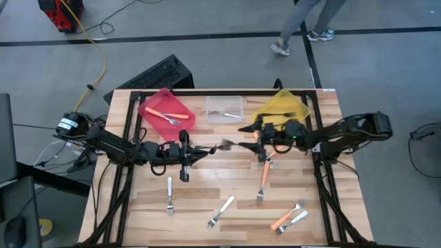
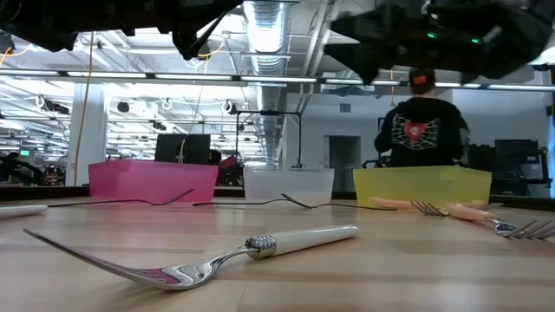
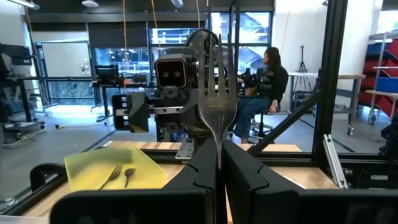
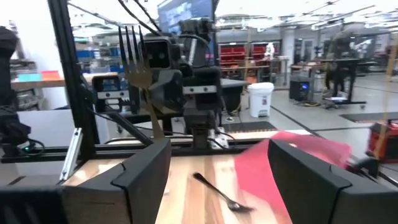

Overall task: Sort silverware by color (type)
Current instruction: Put the black fork into the yellow bin

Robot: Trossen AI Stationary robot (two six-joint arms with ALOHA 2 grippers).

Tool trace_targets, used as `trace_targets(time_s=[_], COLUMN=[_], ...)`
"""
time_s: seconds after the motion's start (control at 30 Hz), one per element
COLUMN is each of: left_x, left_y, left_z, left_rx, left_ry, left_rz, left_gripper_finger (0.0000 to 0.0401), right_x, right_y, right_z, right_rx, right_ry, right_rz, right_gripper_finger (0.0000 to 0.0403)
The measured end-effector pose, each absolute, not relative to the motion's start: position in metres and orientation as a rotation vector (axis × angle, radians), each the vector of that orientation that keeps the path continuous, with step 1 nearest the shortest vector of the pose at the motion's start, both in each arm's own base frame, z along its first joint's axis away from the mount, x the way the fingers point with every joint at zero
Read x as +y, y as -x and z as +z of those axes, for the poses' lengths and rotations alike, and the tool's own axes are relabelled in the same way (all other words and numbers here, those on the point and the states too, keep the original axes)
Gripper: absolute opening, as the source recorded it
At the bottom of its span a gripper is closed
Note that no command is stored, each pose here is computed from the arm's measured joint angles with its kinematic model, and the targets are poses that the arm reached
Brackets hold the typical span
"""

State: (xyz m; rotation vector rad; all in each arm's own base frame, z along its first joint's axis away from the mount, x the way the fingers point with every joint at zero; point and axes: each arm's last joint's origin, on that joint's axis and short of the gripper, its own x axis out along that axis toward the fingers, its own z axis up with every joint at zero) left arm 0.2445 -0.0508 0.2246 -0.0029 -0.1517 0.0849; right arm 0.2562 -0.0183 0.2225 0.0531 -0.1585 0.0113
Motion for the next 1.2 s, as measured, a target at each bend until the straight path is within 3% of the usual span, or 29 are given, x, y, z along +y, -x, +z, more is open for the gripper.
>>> trace_targets(time_s=[0.53,1.2], left_x=[-0.051,-0.047], left_y=[-0.244,-0.245], left_z=[0.226,0.22], left_rx=[-0.159,-0.102], left_ry=[-0.022,-0.052], left_rz=[0.075,0.183], left_gripper_finger=[0.0,0.0], right_x=[-0.009,-0.002], right_y=[-0.355,-0.366], right_z=[0.243,0.24], right_rx=[-0.207,-0.188], right_ry=[-0.013,-0.012], right_rz=[0.28,0.331], right_gripper_finger=[0.0296,0.0296])
